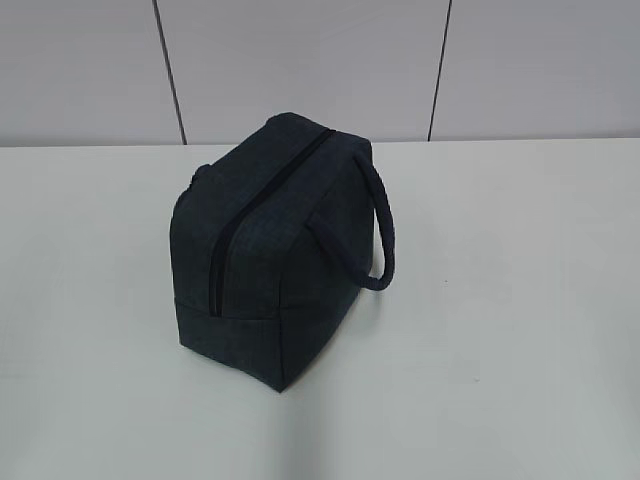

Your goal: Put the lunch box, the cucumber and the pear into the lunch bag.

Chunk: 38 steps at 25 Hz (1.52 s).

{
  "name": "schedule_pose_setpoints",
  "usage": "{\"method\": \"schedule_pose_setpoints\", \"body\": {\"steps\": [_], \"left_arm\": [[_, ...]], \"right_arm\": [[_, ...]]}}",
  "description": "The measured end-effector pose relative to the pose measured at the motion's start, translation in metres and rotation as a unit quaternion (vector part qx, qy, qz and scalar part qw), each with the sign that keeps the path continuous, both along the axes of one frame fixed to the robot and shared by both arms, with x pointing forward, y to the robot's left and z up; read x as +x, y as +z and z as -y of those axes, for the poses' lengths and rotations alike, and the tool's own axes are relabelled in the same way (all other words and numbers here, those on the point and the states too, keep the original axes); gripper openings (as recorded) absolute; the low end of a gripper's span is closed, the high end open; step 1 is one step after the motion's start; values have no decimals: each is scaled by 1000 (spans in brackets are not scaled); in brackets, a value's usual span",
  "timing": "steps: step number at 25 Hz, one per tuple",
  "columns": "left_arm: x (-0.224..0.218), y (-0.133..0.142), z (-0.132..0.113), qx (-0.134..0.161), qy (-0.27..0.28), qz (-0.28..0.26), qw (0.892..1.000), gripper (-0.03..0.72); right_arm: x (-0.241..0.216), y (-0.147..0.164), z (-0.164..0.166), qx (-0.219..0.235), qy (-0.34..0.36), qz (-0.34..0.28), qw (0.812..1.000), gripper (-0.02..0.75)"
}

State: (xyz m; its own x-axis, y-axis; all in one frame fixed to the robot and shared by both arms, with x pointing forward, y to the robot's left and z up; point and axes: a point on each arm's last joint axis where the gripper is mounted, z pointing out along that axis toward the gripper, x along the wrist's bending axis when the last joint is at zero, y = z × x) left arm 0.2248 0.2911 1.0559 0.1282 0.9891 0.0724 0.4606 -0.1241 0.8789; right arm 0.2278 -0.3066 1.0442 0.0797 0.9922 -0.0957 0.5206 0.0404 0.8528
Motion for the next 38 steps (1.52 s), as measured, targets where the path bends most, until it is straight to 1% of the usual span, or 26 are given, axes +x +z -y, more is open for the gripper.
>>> {"method": "schedule_pose_setpoints", "body": {"steps": [2,6,18,24,38], "left_arm": [[0,0,-3,13,10,0,1000,268],[0,0,-3,16,11,-1,1000,267],[0,0,-3,15,11,-1,1000,267],[0,0,-1,7,5,0,1000,267],[0,0,-1,6,5,0,1000,246]], "right_arm": [[0,0,0,0,0,0,1000,497],[0,0,0,0,0,0,1000,497],[0,0,0,0,0,0,1000,497],[0,0,0,0,0,0,1000,497],[0,0,0,0,0,0,1000,497]]}}
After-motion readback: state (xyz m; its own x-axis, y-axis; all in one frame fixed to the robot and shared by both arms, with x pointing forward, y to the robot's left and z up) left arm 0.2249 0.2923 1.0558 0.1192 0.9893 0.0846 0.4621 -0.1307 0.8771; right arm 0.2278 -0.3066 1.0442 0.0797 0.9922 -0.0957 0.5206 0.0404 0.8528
